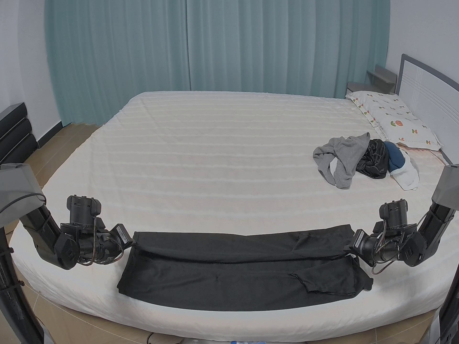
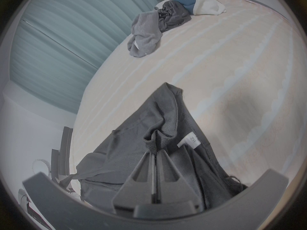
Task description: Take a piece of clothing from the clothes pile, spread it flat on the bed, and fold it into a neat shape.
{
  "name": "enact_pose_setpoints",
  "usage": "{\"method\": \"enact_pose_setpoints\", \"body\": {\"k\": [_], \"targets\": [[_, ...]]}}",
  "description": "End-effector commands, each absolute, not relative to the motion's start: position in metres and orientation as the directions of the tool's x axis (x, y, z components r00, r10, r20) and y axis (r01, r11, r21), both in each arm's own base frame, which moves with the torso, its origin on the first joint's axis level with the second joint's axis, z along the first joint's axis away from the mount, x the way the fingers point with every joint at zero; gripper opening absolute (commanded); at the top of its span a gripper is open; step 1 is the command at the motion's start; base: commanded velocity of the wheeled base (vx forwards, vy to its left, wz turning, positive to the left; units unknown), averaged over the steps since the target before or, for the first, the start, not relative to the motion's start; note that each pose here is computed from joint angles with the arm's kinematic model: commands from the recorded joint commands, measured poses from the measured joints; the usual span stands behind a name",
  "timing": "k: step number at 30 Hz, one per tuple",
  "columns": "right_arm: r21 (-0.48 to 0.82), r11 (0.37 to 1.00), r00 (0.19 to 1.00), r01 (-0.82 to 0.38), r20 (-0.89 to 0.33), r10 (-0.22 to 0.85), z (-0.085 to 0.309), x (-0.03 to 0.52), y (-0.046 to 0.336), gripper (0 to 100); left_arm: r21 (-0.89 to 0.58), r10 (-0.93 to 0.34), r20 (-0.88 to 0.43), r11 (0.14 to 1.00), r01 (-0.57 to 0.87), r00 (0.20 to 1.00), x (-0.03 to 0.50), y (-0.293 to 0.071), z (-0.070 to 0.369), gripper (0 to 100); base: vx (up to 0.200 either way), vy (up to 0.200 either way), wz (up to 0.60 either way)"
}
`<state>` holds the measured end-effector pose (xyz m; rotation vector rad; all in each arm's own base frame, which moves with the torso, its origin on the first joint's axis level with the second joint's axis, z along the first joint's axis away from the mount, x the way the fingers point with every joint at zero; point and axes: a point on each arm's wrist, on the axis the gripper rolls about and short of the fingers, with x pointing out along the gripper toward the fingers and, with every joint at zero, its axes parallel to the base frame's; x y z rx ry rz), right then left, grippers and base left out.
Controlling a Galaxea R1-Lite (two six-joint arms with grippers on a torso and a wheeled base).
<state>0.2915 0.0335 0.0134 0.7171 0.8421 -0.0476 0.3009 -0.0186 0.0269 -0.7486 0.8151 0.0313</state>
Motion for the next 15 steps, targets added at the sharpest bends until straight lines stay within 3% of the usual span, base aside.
{"method": "enact_pose_setpoints", "body": {"k": [1,6,7,8,9,15], "targets": [[0.539,0.773,0.643,0.334,-0.730,0.231,0.000,0.289,0.033,0,-0.575,-0.248,-0.704,0.749,-0.329,0.666,0.299,-0.019,0.014,0,0.000,0.000,0.00],[0.533,0.774,0.631,0.342,-0.741,0.231,-0.005,0.290,0.034,0,-0.569,-0.249,-0.714,0.751,-0.335,0.654,0.297,-0.019,0.010,0,0.000,0.000,0.00],[0.533,0.774,0.631,0.342,-0.741,0.231,-0.005,0.290,0.034,0,-0.565,-0.250,-0.717,0.755,-0.332,0.651,0.296,-0.019,0.010,100,0.000,0.000,0.00],[0.533,0.774,0.631,0.342,-0.741,0.231,-0.005,0.290,0.034,0,-0.565,-0.250,-0.717,0.755,-0.332,0.651,0.296,-0.019,0.010,100,0.000,0.000,0.00],[0.540,0.772,0.635,0.336,-0.735,0.237,-0.003,0.290,0.034,100,-0.562,-0.252,-0.718,0.759,-0.328,0.649,0.295,-0.020,0.010,100,0.000,0.000,0.00],[0.577,0.758,0.697,0.303,-0.677,0.236,0.019,0.294,0.029,100,-0.567,-0.251,-0.709,0.758,-0.321,0.659,0.295,-0.020,0.013,100,0.000,0.000,0.00]]}}
